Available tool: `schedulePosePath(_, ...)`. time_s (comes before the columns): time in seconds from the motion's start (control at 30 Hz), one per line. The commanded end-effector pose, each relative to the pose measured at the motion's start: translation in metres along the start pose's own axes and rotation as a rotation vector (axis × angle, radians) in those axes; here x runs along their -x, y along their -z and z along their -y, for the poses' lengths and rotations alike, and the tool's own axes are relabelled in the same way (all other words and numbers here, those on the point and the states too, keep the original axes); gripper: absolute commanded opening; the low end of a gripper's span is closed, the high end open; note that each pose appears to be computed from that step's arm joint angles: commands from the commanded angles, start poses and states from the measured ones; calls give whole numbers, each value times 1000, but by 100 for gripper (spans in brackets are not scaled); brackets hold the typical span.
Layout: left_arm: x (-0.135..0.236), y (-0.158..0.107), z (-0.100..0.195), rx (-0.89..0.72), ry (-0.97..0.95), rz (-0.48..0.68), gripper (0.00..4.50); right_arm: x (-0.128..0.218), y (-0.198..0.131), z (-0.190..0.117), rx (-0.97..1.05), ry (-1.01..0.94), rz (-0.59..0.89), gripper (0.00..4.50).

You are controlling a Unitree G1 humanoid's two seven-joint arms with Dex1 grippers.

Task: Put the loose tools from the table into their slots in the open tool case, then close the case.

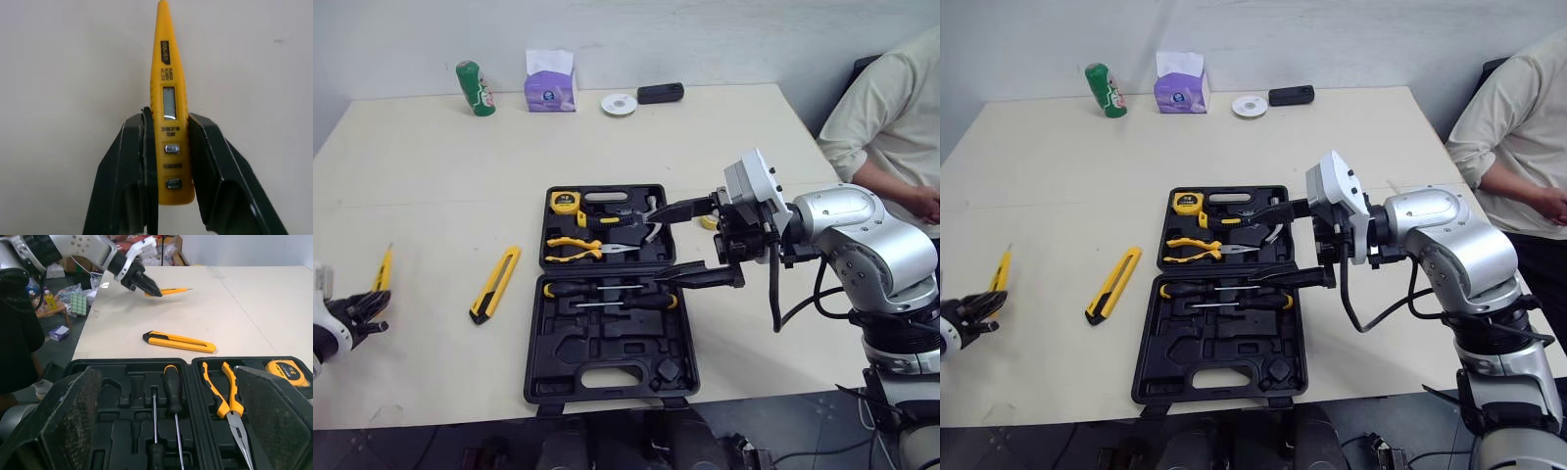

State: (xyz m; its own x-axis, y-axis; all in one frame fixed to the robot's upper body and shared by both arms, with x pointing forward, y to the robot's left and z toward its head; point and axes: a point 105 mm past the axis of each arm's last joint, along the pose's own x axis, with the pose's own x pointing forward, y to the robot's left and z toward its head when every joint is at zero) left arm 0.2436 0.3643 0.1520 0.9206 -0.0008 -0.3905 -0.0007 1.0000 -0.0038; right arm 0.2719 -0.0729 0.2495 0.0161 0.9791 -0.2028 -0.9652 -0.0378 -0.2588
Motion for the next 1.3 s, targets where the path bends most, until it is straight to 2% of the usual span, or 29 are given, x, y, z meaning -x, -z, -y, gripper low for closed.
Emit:
schedulePosePath(0.03, 4, -18, 55, -209, 276, -20, 58, 11, 0, -4, 10, 33, -13, 450)
schedulePosePath(0.27, 2, -24, 141, -525, 772, -167, 58, 24, 24, -25, -77, 68, -84, 450)
schedulePosePath(0.33, -3, -23, 154, -618, 853, -201, 58, 26, 29, -33, -99, 79, -104, 450)
schedulePosePath(0.43, -5, -23, 178, -664, 999, -224, 58, 29, 34, -43, -129, 98, -121, 450)
schedulePosePath(0.57, -3, -10, 201, -793, 1163, -298, 58, 32, 41, -53, -149, 131, -157, 450)
schedulePosePath(0.63, -9, -5, 206, -828, 1182, -341, 58, 33, 42, -56, -155, 152, -165, 450)
schedulePosePath(0.77, -26, -9, 218, -901, 1173, -289, 58, 34, 42, -60, -163, 186, -168, 450)
schedulePosePath(0.87, -31, -6, 219, -943, 1183, -320, 58, 33, 42, -64, -169, 205, -170, 450)
schedulePosePath(0.97, -44, -7, 219, -937, 1114, -333, 58, 34, 43, -66, -174, 224, -171, 450)
schedulePosePath(1.1, -36, -4, 225, -924, 1206, -351, 58, 36, 44, -67, -178, 247, -171, 450)
schedulePosePath(1.3, -37, 5, 222, -942, 1205, -384, 58, 37, 44, -65, -184, 259, -165, 450)
